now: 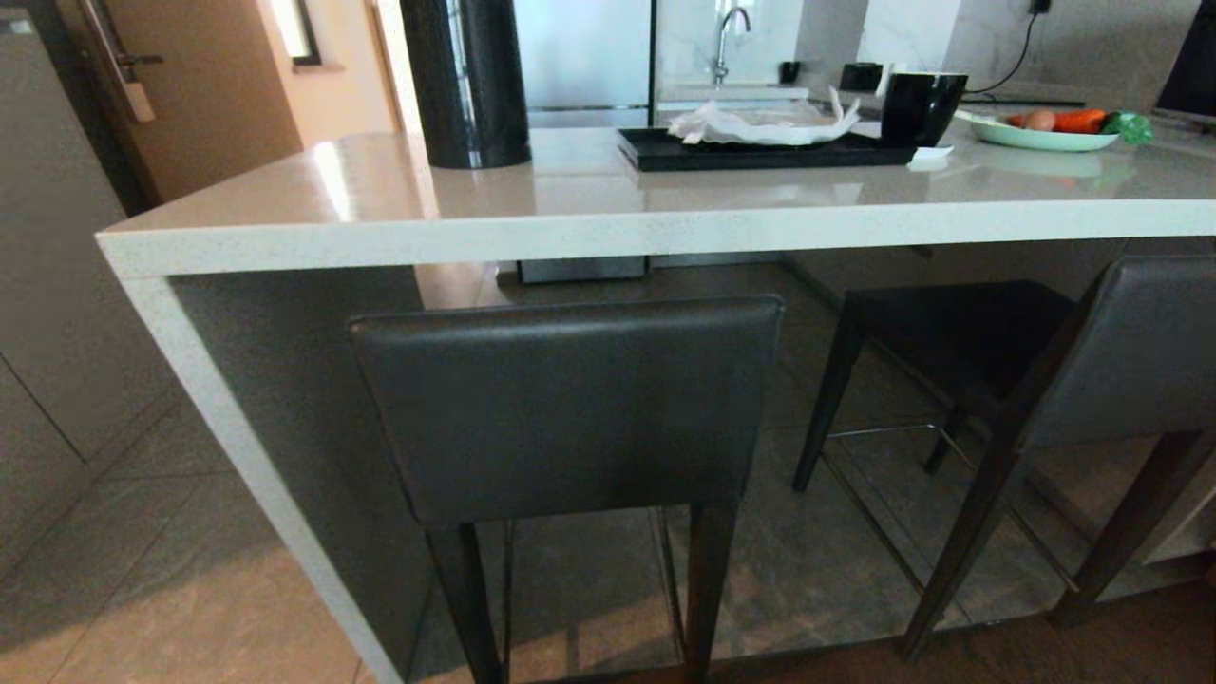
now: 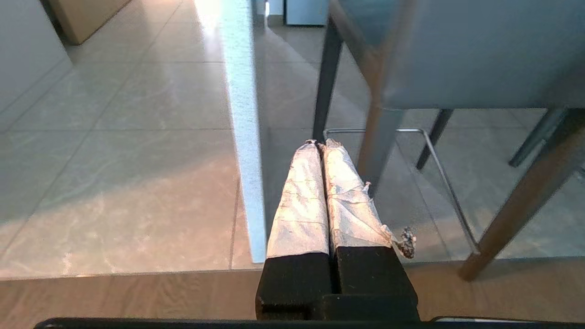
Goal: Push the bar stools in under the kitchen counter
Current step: Pull the gray chair out from under the dining table
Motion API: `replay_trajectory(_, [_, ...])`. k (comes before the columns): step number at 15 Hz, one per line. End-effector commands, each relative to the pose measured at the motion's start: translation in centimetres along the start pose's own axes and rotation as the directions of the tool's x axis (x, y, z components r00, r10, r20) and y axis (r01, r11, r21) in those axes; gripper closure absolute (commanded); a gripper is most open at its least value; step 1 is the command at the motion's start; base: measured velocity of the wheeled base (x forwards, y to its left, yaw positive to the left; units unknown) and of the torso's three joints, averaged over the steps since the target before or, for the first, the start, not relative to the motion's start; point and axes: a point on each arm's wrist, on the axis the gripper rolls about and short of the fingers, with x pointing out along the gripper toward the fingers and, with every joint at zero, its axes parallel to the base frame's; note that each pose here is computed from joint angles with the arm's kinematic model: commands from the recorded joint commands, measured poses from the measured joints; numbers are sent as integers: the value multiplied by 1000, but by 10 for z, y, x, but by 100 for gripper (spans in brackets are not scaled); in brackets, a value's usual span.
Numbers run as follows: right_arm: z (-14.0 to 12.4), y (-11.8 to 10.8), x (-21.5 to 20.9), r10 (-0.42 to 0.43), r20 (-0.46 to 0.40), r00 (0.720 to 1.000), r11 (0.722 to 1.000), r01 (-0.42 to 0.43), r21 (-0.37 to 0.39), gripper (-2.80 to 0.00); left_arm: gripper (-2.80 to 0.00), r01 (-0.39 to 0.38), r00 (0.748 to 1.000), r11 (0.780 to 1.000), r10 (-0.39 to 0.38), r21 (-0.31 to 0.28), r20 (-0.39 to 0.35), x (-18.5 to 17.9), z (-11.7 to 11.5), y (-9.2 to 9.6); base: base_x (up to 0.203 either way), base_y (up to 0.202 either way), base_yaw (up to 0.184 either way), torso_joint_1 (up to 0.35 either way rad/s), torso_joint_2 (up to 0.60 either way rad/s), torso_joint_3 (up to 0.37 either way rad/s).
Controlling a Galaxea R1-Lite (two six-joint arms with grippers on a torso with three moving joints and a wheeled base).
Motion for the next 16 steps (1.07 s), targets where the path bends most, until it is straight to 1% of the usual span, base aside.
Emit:
replay_trajectory(1, [0,0,0,0,0,1000,1000,0,0,0,0,-1,1000,1000,1,0,0,0,0,0,0,94,5,2,-2,2])
replay_trajectory(6, [0,0,0,-1,0,1000,1000,1,0,0,0,0,1000,1000,0,0,0,0,0,0,12,0,0,0,1,1])
replay_trajectory(13, [0,0,0,0,0,1000,1000,0,0,0,0,0,1000,1000,0,0,0,0,0,0,184,0,2,4,2,1])
replay_trajectory(16, [0,0,0,1,0,1000,1000,-1,-3,0,0,-2,1000,1000,2,0,0,0,0,0,31,0,1,4,1,1])
